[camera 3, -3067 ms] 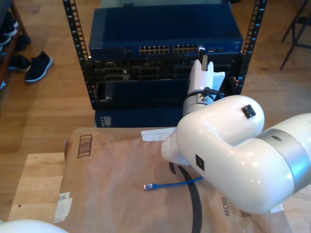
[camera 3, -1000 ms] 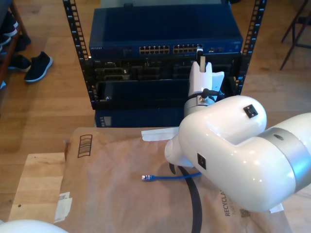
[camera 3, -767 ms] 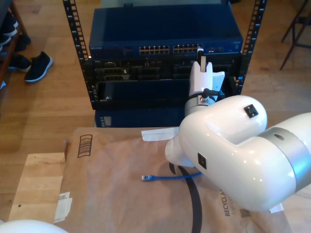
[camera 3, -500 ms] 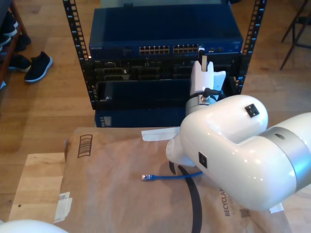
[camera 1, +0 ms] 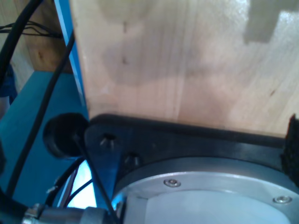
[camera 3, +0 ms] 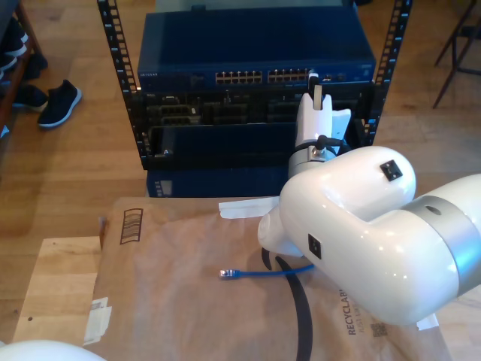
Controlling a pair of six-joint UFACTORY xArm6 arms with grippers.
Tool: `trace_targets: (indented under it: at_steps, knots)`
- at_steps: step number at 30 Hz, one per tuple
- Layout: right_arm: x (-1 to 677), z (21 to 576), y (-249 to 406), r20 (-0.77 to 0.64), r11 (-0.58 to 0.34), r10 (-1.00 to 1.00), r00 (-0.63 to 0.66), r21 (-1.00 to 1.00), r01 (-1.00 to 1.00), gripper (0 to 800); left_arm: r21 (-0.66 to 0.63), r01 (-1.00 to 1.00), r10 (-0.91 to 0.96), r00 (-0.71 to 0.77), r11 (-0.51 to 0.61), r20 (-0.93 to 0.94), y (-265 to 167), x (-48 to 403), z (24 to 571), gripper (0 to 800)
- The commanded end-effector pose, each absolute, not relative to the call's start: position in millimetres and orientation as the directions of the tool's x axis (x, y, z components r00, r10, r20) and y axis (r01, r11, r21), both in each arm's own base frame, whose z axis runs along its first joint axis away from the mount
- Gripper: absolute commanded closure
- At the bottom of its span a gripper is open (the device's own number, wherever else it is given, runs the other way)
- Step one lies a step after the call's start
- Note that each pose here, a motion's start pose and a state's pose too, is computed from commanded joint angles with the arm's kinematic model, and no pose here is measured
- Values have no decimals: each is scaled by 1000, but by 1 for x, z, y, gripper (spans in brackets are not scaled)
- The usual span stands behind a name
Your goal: Grab the cable and plug it in
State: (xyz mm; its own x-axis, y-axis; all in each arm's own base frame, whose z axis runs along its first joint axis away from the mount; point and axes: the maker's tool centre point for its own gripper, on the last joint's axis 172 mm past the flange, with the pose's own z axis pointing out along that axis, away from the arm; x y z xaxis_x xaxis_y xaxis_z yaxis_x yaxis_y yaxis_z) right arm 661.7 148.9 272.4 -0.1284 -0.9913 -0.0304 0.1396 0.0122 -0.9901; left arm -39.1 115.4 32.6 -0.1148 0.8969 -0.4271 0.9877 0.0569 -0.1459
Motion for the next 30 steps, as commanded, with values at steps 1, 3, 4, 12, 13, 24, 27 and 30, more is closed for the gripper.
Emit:
trace_targets:
  at_steps: [1, 3, 4, 12, 13, 24, 27, 30]
  knots:
    - [662, 272, 149, -30, 12, -991, -128, -990, 140, 800, -146, 988, 896, -113, 55, -428, 115, -39, 32, 0]
    - [662, 272, 149, -30, 12, -991, -128, -990, 140, 800, -146, 988, 896, -113, 55, -430, 114, -39, 32, 0]
    - [662, 273, 149, -31, 13, -991, -128, -990, 141, 800, -146, 988, 896, -113, 55, -428, 115, -39, 32, 0]
    - [661, 273, 151, -30, 13, -992, -124, -990, 139, 800, -146, 988, 896, -113, 55, -428, 115, -39, 32, 0]
    - [661, 273, 151, -30, 13, -992, -124, -990, 139, 800, -146, 988, 896, -113, 55, -428, 115, -39, 32, 0]
    - [661, 273, 153, -30, 13, -992, -121, -990, 140, 800, -146, 988, 896, -113, 55, -428, 115, -39, 32, 0]
    - [661, 273, 153, -30, 13, -992, -121, -990, 140, 800, -146, 988, 896, -113, 55, -428, 115, -39, 32, 0]
    - [661, 273, 153, -31, 14, -992, -122, -990, 141, 800, -146, 988, 896, -113, 55, -428, 115, -39, 32, 0]
